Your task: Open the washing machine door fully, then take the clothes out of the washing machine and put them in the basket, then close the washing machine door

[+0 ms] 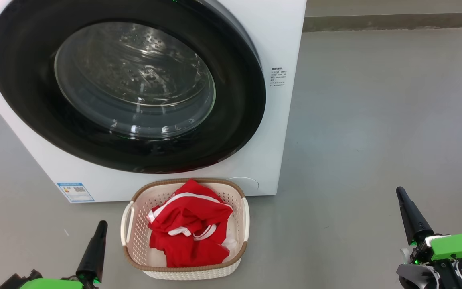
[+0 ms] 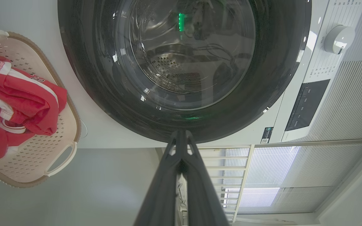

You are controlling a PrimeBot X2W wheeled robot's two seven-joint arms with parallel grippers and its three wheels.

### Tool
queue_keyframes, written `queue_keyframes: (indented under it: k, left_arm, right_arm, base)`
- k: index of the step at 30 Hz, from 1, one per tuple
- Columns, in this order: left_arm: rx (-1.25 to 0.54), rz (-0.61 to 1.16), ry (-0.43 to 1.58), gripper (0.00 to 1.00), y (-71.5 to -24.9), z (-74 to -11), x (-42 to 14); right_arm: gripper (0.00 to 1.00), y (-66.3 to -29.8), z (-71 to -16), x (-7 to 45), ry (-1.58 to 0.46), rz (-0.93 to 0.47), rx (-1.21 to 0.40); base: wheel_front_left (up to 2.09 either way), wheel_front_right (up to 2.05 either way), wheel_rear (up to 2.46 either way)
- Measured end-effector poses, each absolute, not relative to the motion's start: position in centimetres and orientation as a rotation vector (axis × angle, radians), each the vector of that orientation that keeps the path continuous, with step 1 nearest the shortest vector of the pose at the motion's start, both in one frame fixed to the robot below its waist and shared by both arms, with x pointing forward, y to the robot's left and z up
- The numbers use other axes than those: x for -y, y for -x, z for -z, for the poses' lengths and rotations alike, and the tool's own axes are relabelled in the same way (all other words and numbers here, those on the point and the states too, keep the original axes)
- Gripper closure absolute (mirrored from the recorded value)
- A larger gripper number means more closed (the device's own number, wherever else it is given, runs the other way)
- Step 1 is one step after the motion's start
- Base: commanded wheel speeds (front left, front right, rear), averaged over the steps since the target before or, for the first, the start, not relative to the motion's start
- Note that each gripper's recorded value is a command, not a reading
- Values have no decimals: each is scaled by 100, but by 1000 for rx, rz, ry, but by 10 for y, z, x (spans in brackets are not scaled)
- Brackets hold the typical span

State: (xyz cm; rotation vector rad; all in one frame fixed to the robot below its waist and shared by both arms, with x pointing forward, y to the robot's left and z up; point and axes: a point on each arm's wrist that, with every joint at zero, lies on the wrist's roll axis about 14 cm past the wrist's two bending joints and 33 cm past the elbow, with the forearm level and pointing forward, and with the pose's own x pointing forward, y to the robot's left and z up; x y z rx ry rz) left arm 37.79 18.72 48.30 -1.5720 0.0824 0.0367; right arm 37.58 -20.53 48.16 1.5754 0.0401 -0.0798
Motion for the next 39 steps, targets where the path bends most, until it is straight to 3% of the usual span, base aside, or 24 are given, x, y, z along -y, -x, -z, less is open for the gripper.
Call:
queue_keyframes:
  k: [39]
  left_arm:
    - [-82,-37,1572,100,-378,-483,-187]
  right_arm:
    - [100,-376,-482,205,-1576,80,-40]
  base:
    - [0,0,0]
